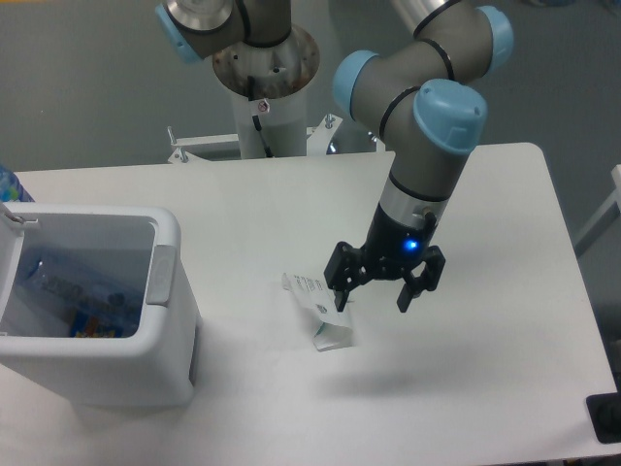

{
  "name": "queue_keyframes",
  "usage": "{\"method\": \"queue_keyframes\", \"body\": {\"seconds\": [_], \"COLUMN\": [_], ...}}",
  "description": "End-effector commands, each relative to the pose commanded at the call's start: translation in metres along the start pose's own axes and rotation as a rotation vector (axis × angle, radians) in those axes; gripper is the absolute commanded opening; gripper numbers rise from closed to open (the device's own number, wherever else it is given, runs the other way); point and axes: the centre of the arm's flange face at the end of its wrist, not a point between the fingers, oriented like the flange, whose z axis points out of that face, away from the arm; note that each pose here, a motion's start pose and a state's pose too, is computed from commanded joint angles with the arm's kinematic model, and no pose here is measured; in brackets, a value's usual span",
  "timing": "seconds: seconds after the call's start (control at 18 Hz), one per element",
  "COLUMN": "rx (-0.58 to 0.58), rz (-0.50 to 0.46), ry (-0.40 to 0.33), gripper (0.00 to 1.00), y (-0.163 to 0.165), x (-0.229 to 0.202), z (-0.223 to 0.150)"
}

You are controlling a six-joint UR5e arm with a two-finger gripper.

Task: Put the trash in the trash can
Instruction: 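Move the gripper back over the crumpled white wrapper, then lower the gripper and pinch the white wrapper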

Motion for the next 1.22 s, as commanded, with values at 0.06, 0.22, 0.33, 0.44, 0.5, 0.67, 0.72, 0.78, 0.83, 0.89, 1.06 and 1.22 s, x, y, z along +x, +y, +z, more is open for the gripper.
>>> {"method": "queue_keyframes", "body": {"seconds": [0.06, 0.22, 0.33, 0.44, 0.5, 0.67, 0.72, 0.78, 0.83, 0.89, 1.06, 1.22], "rx": [-0.017, -0.042, -0.051, -0.07, -0.078, -0.101, -0.116, -0.129, -0.147, -0.164, -0.224, -0.245], "rz": [0.006, 0.016, 0.024, 0.024, 0.029, 0.028, 0.026, 0.024, 0.018, 0.022, 0.03, 0.027], "ry": [-0.009, -0.022, -0.024, -0.03, -0.026, -0.015, -0.008, -0.006, -0.02, -0.043, -0.091, -0.089], "gripper": [1.0, 1.0, 1.0, 1.0, 1.0, 1.0, 1.0, 1.0, 1.0, 1.0, 0.96, 0.84], "y": [0.0, 0.0, -0.002, 0.002, 0.003, 0.005, 0.007, 0.007, 0.008, 0.01, 0.015, 0.017], "x": [0.002, 0.015, 0.018, 0.02, 0.025, 0.042, 0.05, 0.053, 0.054, 0.058, 0.065, 0.064], "z": [0.006, 0.016, 0.022, 0.026, 0.031, 0.041, 0.051, 0.06, 0.066, 0.07, 0.086, 0.092]}}
